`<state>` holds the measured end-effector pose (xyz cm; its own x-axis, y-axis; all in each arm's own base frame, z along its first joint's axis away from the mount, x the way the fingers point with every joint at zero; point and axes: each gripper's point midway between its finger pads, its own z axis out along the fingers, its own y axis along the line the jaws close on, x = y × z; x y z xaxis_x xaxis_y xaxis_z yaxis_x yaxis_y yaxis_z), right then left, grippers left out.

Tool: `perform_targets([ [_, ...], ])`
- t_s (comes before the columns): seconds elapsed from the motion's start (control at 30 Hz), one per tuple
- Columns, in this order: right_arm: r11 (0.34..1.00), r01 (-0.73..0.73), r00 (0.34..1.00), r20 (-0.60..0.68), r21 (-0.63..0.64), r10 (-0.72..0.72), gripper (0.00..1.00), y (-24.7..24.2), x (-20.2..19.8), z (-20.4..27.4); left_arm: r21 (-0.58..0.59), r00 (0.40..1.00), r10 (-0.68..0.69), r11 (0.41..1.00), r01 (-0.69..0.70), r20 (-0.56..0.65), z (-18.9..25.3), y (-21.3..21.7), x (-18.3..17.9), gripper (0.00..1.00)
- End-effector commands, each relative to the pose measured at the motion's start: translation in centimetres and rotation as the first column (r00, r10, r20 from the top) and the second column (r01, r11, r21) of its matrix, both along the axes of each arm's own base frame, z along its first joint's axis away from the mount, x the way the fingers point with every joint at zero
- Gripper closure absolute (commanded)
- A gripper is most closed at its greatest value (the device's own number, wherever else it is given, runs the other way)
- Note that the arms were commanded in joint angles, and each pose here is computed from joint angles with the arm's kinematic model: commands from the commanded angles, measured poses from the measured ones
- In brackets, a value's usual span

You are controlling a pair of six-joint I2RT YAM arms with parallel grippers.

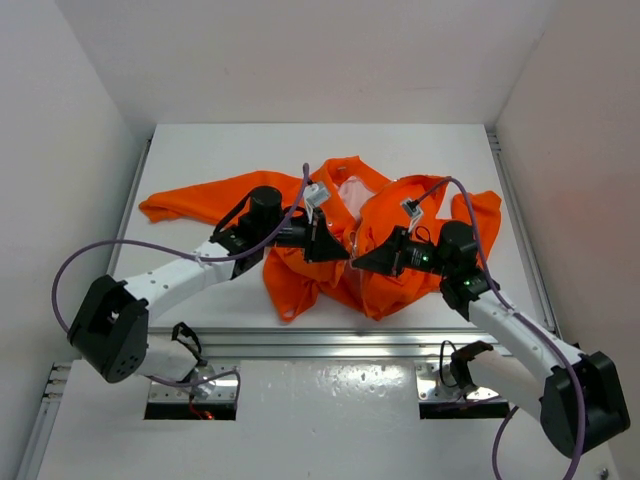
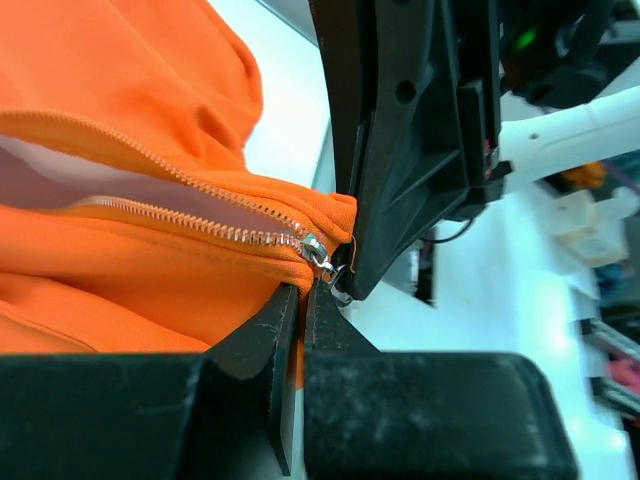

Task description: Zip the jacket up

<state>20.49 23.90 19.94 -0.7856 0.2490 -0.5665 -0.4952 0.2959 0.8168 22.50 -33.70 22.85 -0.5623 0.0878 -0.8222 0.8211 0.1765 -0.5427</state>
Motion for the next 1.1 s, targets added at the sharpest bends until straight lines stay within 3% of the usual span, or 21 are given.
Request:
perform_targets([
  [0.0, 0.997, 0.033, 0.998, 0.06, 0.07, -0.037, 1.0, 0.2, 1.1, 4.7, 0.052, 0.99, 0.027, 0.998, -0.035, 0.137, 0.2, 0.3, 0.4, 1.0],
  [0.23, 0.992, 0.07, 0.997, -0.039, 0.104, -0.066, 1.0, 0.3, 2.2, 6.2, 0.115, 0.956, 0.14, 0.978, -0.175, 0.259, -0.9, 1.2, 1.4, 1.0],
  [0.53, 0.987, 0.099, 0.977, -0.203, 0.128, -0.072, 1.0, 0.3, 2.8, 6.9, 0.112, 0.901, 0.23, 0.951, -0.288, 0.367, -0.8, 2.8, 2.3, 1.0],
  [1.07, 0.971, 0.16, 0.96, -0.259, 0.18, -0.11, 1.0, -0.2, 4.6, 10.9, 0.155, 0.858, 0.181, 0.946, -0.286, 0.48, -3.0, 3.0, 0.4, 1.0],
])
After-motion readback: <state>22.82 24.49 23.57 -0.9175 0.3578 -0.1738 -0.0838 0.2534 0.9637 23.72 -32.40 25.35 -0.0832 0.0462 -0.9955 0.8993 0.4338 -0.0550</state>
